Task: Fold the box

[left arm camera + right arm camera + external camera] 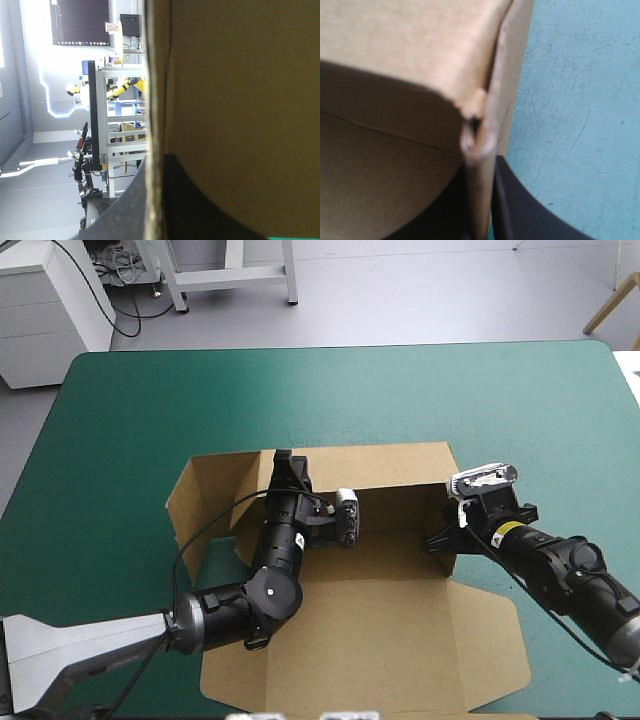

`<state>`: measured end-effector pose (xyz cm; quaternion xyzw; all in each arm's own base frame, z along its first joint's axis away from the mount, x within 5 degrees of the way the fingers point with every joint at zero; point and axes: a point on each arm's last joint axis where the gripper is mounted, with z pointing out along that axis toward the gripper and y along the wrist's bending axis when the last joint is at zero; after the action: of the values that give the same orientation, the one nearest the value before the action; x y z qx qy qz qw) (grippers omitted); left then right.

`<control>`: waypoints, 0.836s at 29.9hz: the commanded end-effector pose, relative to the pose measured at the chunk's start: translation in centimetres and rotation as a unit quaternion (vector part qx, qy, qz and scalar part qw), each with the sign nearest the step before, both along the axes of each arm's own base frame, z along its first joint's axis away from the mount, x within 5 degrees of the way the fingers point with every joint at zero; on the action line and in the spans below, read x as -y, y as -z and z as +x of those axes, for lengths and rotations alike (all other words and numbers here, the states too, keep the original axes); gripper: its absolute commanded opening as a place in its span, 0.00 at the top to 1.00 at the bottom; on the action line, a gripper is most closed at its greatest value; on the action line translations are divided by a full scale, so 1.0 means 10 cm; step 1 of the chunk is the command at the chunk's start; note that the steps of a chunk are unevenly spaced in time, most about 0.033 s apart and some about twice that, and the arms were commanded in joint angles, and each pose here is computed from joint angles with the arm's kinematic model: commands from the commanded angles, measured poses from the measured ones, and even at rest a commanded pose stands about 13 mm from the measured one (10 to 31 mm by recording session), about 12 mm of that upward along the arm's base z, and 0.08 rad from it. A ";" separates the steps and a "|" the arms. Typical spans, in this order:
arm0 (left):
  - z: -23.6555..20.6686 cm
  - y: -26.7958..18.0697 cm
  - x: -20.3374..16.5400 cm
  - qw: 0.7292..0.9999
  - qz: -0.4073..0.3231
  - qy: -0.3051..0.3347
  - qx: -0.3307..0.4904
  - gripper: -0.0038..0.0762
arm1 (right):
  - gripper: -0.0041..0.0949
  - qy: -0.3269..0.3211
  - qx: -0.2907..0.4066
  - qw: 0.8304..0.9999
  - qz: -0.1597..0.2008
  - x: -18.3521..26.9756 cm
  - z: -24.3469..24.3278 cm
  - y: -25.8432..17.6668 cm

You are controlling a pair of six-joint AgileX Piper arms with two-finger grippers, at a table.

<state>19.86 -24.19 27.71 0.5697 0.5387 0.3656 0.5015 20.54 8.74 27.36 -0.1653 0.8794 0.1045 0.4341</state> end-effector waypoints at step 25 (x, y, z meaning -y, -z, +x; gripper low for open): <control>-0.02 -0.26 0.00 0.998 -0.029 0.017 0.060 0.29 | 0.97 -0.022 -0.015 0.998 -0.054 0.02 0.00 -0.01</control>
<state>19.84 -24.34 27.68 0.5697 0.5394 0.3571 0.5069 20.49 8.61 27.31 -0.1828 0.8835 0.0881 0.4223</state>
